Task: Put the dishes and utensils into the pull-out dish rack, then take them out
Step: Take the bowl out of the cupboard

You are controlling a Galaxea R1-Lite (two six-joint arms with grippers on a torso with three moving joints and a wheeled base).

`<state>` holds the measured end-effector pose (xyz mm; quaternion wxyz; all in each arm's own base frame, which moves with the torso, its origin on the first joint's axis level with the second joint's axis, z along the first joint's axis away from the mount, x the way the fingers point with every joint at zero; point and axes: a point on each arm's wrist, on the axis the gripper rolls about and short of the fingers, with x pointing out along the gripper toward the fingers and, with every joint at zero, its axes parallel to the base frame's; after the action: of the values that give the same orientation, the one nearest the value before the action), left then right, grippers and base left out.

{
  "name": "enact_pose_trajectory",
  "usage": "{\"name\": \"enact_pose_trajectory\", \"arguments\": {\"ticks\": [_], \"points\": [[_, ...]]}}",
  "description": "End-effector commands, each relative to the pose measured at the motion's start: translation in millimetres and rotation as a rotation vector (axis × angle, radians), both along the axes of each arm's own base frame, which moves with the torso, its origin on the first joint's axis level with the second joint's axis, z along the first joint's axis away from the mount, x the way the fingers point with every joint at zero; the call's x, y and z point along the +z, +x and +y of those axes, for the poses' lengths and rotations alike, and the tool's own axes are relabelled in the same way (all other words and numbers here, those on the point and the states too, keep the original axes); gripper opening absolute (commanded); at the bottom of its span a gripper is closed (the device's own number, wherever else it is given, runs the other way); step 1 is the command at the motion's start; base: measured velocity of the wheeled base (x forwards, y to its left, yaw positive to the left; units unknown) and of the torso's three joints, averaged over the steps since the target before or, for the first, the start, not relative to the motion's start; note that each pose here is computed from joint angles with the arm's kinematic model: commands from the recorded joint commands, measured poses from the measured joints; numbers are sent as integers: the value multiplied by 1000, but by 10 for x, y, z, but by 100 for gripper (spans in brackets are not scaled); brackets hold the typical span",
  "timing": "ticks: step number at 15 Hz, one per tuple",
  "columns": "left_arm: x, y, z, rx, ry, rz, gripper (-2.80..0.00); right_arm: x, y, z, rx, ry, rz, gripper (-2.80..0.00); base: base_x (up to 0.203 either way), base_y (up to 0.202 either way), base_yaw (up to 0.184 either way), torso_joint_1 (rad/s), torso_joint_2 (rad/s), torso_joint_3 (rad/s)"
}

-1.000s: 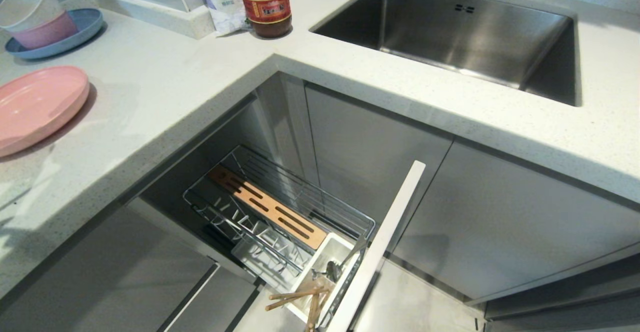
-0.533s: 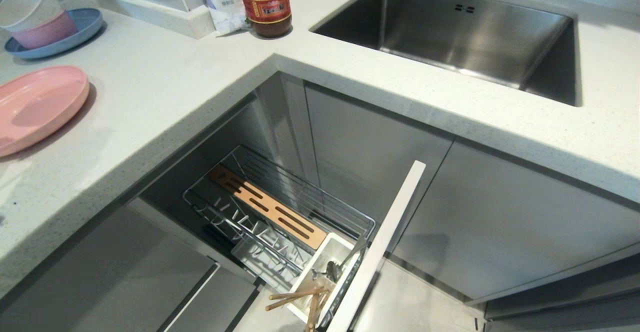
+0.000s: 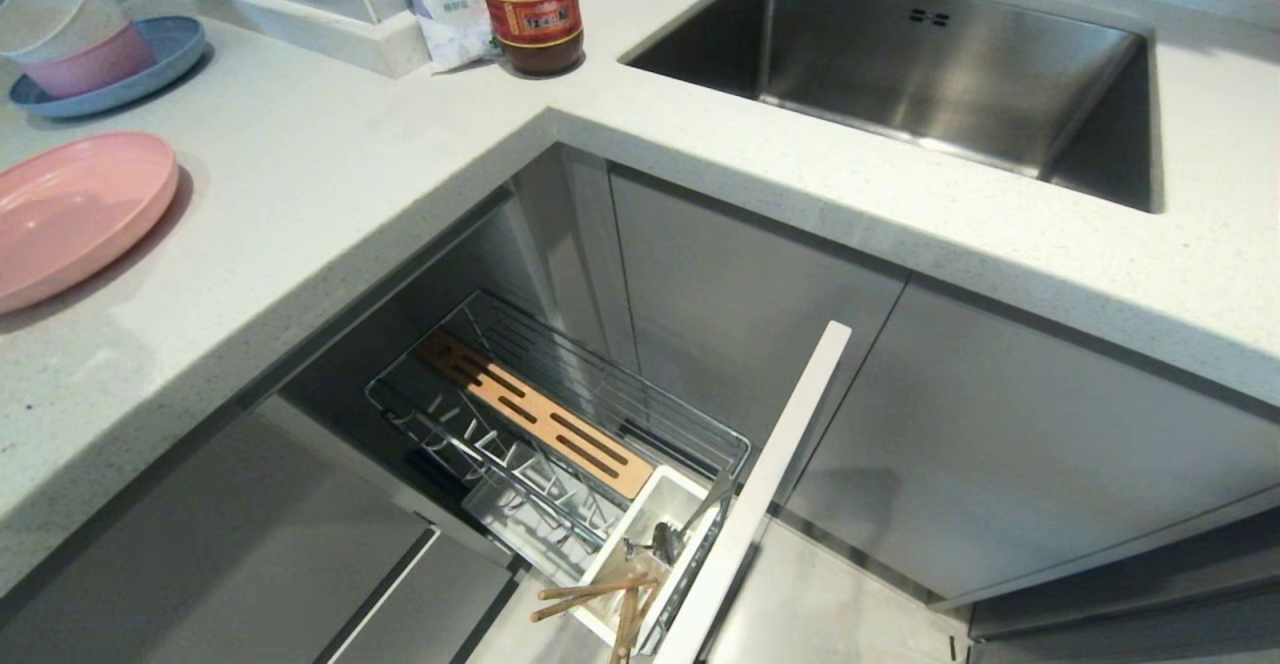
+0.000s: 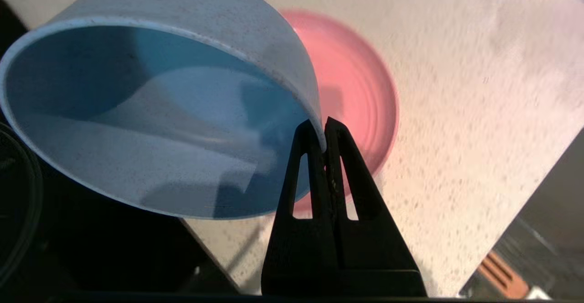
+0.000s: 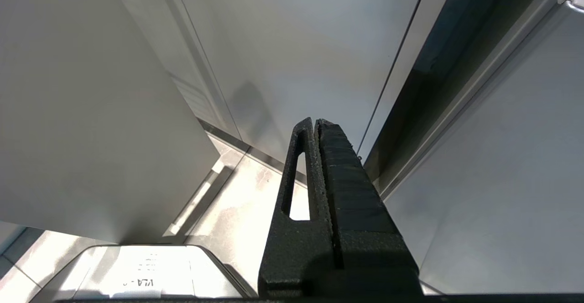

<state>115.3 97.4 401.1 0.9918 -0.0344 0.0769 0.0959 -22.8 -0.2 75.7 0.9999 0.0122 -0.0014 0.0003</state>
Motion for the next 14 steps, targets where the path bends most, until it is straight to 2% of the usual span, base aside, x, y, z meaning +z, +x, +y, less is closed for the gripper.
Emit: {"name": "enact_pose_trajectory", "arguments": {"ticks": [1, 3, 4, 6, 9, 14], "points": [[-70, 185, 77, -48, -57, 84, -280, -6, -2, 0, 1, 0, -2, -280, 0, 0, 0, 0, 0, 0], [-88, 200, 62, -67, -71, 141, -280, -4, -2, 0, 1, 0, -3, -280, 0, 0, 0, 0, 0, 0], [-115, 208, 61, -76, -57, 175, -280, -5, -2, 0, -1, 0, -3, -280, 0, 0, 0, 0, 0, 0], [-149, 230, 51, -56, -30, 217, -280, -4, -2, 0, 1, 0, -3, -280, 0, 0, 0, 0, 0, 0], [-194, 306, 34, -18, -23, 281, -280, -4, -2, 0, -1, 0, -3, -280, 0, 0, 0, 0, 0, 0], [-208, 389, 16, -38, -29, 306, -280, -4, -2, 0, 1, 0, -3, -280, 0, 0, 0, 0, 0, 0]]}}
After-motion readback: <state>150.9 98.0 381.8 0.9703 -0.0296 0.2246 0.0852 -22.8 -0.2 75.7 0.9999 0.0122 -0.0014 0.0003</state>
